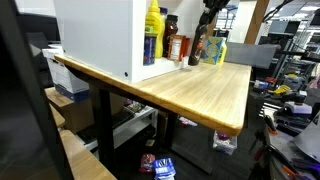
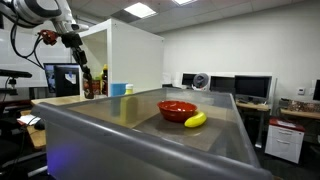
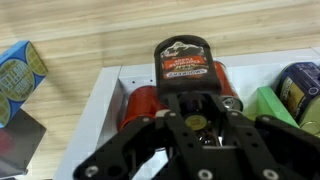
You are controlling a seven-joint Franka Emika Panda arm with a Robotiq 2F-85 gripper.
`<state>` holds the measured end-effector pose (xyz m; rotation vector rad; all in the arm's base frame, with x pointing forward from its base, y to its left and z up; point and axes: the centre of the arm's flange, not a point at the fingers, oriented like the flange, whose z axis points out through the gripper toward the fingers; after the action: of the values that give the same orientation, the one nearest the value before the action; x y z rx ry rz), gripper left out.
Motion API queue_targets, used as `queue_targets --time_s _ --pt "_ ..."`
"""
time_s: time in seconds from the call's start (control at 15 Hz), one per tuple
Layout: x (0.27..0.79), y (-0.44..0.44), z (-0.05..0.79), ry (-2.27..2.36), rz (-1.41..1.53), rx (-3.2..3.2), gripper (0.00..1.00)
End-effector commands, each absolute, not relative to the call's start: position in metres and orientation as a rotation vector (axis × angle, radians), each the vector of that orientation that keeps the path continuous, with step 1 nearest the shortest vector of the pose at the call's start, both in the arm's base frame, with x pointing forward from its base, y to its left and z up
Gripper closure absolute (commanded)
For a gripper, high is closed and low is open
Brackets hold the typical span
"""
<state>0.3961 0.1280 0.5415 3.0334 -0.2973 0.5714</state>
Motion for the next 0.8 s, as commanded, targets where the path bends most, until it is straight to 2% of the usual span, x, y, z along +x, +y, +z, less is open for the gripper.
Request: queue_targets --time_s 0.0,0.73 --pt "0.410 0.124 0.555 -0.268 0.555 2.992 0.92" --pt "0.432 0.122 0.562 -0.282 0.601 2.993 0.92"
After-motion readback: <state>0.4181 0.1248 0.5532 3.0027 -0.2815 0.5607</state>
